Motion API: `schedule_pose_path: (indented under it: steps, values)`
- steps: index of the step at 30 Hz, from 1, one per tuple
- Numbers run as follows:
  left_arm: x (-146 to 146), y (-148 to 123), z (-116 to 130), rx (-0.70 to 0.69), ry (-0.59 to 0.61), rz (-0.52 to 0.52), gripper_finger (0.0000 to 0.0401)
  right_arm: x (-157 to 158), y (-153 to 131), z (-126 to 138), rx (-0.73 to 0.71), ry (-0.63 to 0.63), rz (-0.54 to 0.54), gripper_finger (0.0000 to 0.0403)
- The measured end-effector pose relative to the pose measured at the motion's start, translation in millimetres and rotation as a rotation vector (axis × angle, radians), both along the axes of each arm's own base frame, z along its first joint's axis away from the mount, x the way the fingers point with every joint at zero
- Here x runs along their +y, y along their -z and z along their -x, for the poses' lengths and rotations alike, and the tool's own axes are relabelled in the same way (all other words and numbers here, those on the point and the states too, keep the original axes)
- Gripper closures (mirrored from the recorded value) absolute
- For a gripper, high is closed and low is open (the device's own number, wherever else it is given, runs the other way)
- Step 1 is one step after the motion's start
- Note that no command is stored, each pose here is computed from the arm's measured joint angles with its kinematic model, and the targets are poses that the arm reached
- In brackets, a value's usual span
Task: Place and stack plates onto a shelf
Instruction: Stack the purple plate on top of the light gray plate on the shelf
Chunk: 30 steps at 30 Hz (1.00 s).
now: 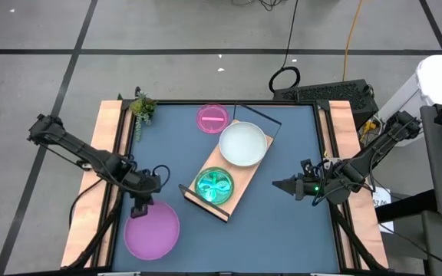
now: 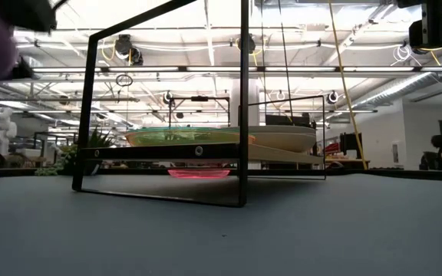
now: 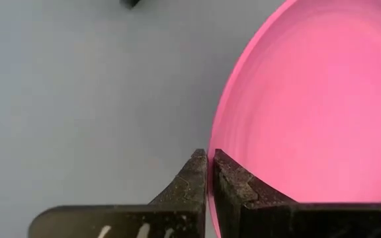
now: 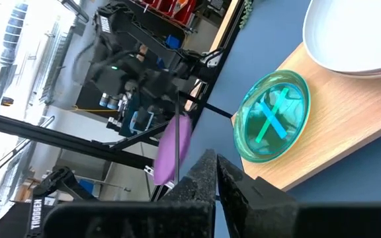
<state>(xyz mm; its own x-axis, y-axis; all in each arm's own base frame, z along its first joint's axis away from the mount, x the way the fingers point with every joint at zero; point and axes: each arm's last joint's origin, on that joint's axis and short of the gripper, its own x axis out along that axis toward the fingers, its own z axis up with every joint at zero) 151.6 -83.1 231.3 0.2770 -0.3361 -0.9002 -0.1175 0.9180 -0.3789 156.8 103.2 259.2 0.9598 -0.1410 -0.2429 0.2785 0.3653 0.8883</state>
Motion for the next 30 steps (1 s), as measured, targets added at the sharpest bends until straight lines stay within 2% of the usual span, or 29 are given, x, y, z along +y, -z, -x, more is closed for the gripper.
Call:
schedule_pose_path:
  steps: [7, 14, 23, 30]
  values:
    - [2.5, -45.6, -7.9, -0.082, -0.033, 0.039, 0.0392, 0.1, 0.0, 0.0, -0.001, 0.001, -0.008, 0.0403]
    - [12.6, -102.1, -18.1, -0.264, -0.095, 0.103, 0.0392, 1.5, 0.3, -0.1, 0.003, -0.03, -0.086, 0.0403]
    - [36.8, -152.8, -32.7, -0.482, -0.231, 0.0, 0.0392, -2.2, -3.6, -4.0, -0.047, 0.019, -0.196, 0.0403]
    - [48.1, -165.5, -74.6, -0.509, -0.218, -0.099, 0.0392, -13.2, -30.5, -14.3, -0.139, 0.062, -0.131, 0.0403]
